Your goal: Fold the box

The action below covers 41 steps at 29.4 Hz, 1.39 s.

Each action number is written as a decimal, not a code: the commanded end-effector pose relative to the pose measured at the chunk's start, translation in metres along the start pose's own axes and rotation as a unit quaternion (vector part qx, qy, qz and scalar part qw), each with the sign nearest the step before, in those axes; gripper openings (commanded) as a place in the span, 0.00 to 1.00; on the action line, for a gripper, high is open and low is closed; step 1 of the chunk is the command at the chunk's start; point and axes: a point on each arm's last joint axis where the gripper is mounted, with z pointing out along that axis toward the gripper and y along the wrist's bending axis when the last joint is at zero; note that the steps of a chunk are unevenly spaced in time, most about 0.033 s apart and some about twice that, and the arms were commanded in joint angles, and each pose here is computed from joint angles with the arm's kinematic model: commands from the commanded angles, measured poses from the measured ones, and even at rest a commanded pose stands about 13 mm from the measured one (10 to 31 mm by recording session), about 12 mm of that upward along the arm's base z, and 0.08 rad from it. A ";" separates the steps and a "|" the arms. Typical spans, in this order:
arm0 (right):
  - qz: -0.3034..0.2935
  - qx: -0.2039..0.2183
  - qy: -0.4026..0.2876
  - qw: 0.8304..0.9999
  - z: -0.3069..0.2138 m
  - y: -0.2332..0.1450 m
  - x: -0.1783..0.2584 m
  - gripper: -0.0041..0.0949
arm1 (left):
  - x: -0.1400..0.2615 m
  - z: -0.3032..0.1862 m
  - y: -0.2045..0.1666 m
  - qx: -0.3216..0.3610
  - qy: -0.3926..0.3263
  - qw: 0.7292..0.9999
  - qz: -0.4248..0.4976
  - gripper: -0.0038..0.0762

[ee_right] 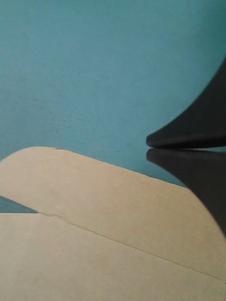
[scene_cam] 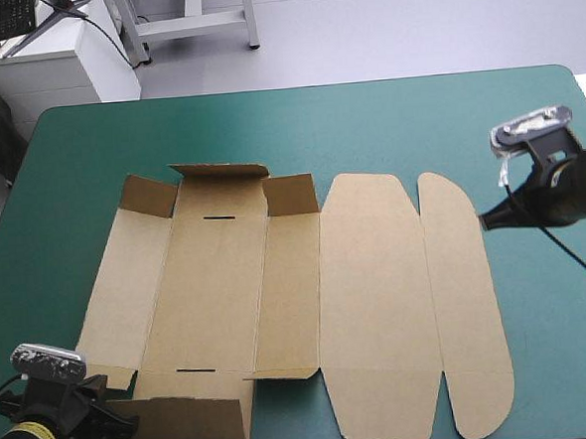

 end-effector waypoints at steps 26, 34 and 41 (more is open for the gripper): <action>0.057 0.045 -0.051 0.996 0.015 0.012 0.087 0.02 | -0.158 -0.031 -0.007 0.010 -0.030 0.999 0.043 0.04; 0.074 0.041 -0.037 0.996 0.022 0.004 0.095 0.02 | -0.201 0.005 -0.013 0.009 0.009 0.999 0.046 0.04; 0.065 -0.034 -0.061 0.995 0.022 0.015 0.090 0.02 | -0.215 0.035 -0.007 0.001 0.032 0.999 0.031 0.04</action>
